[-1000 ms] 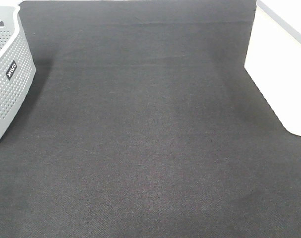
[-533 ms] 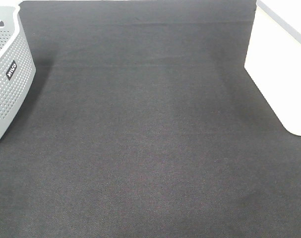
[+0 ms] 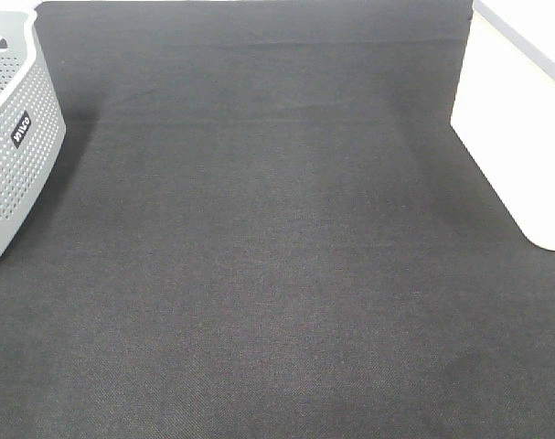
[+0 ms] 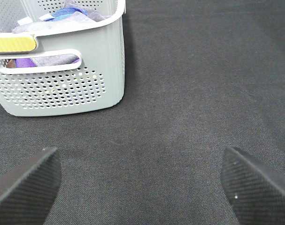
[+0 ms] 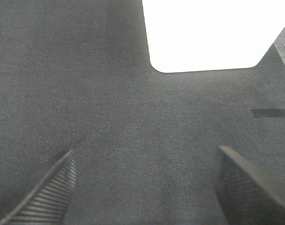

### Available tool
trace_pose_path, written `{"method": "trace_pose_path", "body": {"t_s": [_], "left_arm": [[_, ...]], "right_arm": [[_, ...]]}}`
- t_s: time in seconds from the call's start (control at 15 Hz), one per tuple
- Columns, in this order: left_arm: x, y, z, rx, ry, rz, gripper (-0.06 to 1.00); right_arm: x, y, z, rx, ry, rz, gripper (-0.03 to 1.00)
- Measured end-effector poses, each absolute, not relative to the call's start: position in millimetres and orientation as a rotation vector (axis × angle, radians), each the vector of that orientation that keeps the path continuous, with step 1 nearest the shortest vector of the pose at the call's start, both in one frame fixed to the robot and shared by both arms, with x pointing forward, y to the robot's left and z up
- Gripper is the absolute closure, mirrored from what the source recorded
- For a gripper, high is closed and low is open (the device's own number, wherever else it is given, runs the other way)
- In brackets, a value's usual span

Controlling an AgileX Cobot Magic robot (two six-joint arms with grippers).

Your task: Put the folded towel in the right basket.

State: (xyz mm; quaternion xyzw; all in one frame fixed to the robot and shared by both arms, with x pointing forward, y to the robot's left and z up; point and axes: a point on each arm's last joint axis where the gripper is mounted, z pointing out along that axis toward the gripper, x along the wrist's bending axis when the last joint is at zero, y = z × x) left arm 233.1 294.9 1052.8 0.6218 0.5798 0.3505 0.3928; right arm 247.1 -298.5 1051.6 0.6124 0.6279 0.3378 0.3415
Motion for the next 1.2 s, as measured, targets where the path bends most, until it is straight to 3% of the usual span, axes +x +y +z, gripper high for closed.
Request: {"method": "trace_pose_path", "body": {"t_s": [1.2], "left_arm": [[233,295,1053,1.578,1.472,0.89,0.07]], "right_arm": [[233,-298,1052,1.528,1.567,0.947,0.21]]}}
